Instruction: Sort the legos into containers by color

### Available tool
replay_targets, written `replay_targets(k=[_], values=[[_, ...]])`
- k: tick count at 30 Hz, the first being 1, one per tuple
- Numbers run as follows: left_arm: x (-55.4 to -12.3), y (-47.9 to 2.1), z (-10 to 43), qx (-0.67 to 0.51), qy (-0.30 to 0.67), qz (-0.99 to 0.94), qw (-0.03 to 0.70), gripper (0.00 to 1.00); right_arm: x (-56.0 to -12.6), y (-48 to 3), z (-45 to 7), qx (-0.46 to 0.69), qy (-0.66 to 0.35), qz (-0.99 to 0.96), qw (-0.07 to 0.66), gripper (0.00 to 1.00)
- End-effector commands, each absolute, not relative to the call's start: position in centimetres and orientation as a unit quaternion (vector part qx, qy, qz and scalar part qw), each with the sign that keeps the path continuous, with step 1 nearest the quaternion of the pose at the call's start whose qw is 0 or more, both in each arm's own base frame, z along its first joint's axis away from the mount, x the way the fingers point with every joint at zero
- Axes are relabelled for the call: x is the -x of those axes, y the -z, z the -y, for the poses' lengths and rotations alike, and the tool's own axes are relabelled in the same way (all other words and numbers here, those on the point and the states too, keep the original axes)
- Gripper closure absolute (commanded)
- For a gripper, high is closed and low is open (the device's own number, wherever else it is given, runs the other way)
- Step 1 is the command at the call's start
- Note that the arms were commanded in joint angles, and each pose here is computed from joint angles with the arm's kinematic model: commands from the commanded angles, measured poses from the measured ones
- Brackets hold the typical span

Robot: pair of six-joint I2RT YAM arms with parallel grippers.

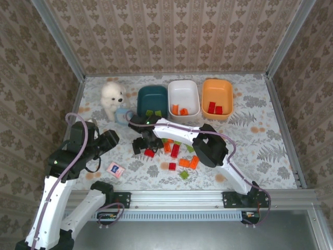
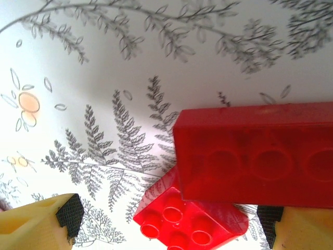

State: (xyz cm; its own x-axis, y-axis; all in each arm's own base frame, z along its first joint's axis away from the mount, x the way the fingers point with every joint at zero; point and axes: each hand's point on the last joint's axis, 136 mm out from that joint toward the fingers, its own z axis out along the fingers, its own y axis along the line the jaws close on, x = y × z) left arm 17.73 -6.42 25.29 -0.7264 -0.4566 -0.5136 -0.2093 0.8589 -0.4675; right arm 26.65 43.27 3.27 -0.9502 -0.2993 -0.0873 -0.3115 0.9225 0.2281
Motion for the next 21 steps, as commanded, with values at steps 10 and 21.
replay_targets(k=[10, 21], values=[[-18.4, -25.0, 6.6, 0.189, 0.190, -0.909, 0.321, 0.40, -23.4, -1.6, -42.1, 0.220, -0.073, -0.973, -0.003, 0.24], [-16.9, -25.4, 7.0, 0.170, 0.224, -0.900, 0.333, 0.38, -24.7, -0.2, -40.6, 0.245, 0.021, -0.968, 0.042, 0.35]])
